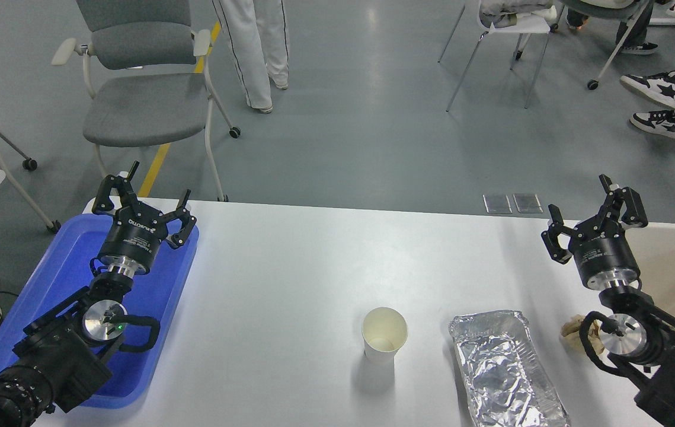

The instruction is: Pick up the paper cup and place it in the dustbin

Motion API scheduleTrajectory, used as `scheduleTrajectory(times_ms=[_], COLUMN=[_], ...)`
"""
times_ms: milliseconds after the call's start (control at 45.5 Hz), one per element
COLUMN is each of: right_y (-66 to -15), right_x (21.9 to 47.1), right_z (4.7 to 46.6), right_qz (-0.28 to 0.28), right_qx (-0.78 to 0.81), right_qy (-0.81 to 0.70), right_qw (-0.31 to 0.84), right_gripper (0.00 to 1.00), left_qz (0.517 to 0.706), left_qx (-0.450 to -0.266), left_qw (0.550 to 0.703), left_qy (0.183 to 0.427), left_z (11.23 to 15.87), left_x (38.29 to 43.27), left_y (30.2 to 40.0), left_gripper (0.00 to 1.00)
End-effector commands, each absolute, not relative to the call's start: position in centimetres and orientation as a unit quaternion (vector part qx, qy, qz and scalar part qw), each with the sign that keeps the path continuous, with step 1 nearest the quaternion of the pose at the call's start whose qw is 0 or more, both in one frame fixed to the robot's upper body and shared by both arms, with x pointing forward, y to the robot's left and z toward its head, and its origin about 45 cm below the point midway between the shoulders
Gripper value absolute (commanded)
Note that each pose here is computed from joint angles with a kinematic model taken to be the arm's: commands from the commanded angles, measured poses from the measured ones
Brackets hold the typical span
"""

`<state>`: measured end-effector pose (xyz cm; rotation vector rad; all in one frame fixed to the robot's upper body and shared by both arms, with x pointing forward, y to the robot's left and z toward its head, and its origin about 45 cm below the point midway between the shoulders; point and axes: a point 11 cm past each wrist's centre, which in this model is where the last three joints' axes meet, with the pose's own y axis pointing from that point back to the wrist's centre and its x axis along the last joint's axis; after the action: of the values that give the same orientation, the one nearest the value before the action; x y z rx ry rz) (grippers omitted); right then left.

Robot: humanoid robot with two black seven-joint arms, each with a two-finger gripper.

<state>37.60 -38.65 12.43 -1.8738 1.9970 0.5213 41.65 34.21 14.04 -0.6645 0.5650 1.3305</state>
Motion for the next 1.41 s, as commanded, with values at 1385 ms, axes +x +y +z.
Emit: scheduleTrajectory(times_ms=[1385], right_y=[-38.20], right_x=[37.88], right_z=[12.70], right_qz=[0.184], right_qx=[-0.663], right_qy=[0.703], right_qw=[0.181], right_gripper=[1.00], left_qz=[0.597], left_qx=[-0.297], left_qw=[0.701], left_qy=[0.254], left_z=[14.01], left_x=[41.64], left_y=[34.18], left_gripper=[1.00])
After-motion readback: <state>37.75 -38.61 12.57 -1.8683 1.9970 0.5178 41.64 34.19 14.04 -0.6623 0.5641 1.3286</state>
